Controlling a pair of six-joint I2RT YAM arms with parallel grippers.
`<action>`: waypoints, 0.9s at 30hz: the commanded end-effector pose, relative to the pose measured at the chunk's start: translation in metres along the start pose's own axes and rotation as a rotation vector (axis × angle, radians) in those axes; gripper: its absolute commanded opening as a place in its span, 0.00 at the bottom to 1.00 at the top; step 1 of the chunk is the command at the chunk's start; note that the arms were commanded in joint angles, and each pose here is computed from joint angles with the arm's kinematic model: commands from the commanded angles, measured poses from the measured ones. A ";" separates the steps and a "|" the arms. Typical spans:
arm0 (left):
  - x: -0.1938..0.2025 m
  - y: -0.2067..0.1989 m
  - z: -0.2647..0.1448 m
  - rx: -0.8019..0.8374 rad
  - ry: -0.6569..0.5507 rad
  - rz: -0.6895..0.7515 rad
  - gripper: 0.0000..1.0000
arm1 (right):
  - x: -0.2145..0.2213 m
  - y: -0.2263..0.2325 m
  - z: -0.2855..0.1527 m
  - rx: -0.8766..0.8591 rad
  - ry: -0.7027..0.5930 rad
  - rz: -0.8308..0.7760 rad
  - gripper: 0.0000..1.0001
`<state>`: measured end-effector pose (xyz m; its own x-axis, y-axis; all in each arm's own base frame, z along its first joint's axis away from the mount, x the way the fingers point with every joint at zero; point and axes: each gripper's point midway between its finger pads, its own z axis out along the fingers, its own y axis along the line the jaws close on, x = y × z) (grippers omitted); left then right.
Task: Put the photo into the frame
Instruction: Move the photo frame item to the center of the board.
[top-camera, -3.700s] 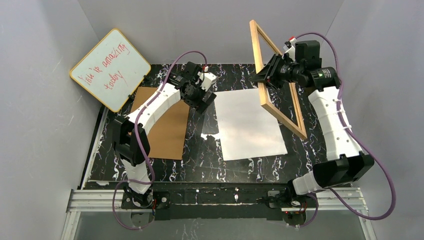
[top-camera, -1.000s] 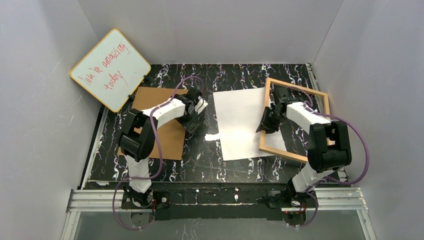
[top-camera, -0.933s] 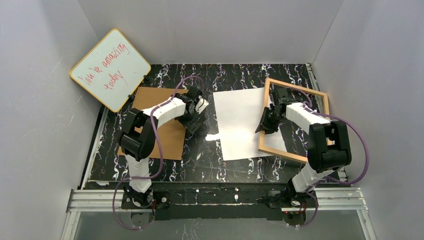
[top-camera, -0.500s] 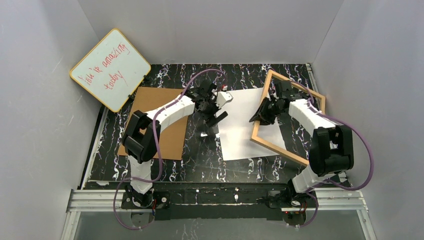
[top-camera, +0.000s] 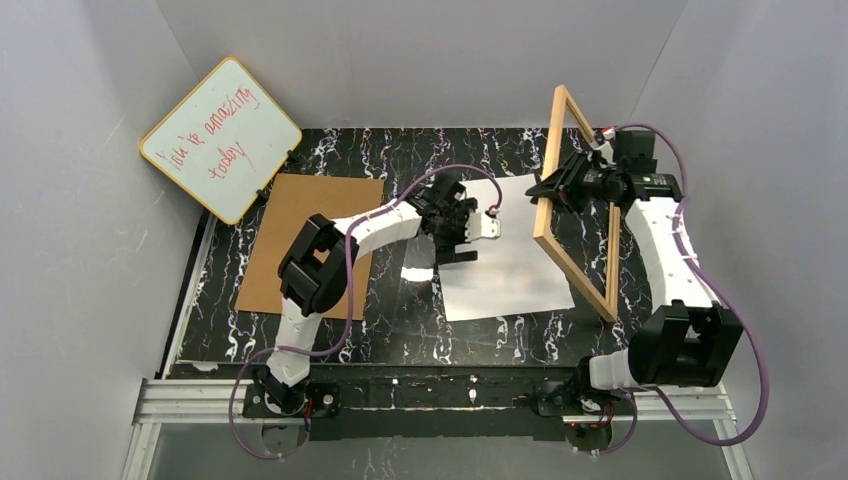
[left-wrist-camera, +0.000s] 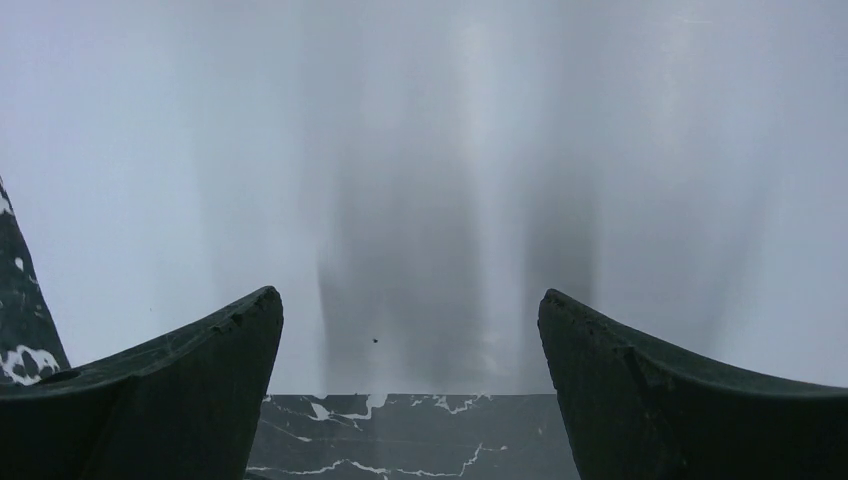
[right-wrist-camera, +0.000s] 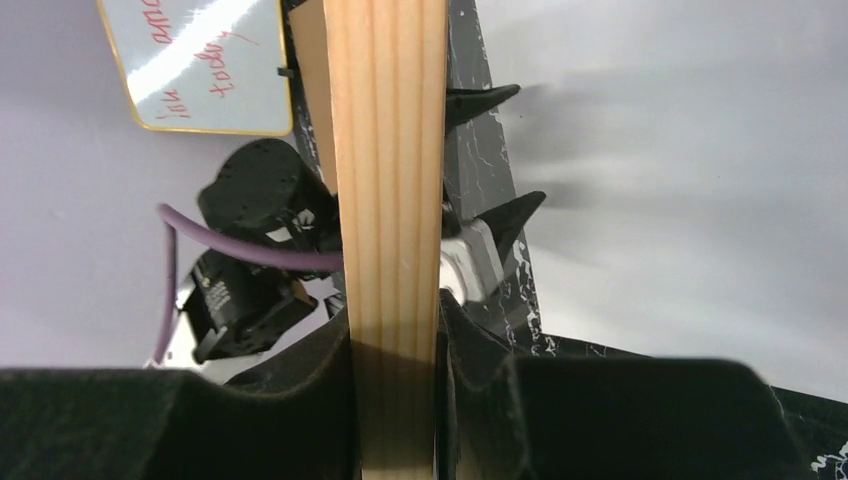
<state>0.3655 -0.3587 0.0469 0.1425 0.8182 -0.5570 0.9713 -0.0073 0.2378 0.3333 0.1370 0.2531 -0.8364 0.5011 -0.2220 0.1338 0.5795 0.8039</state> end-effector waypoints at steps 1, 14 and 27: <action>-0.027 -0.016 -0.001 0.047 -0.064 0.294 0.98 | -0.006 0.010 -0.026 -0.102 -0.003 0.015 0.01; -0.122 -0.043 0.051 0.089 -0.141 0.137 0.98 | -0.025 0.029 -0.060 -0.222 -0.037 0.024 0.01; -0.011 -0.076 0.044 0.170 0.168 0.092 0.98 | -0.029 0.030 -0.063 -0.194 -0.062 0.014 0.01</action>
<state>0.3093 -0.4701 0.0335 0.3029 0.7554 -0.5811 0.9499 -0.1899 0.2482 0.3321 0.0974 0.2827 -0.8110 0.5659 -0.1483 0.1398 0.4336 0.8902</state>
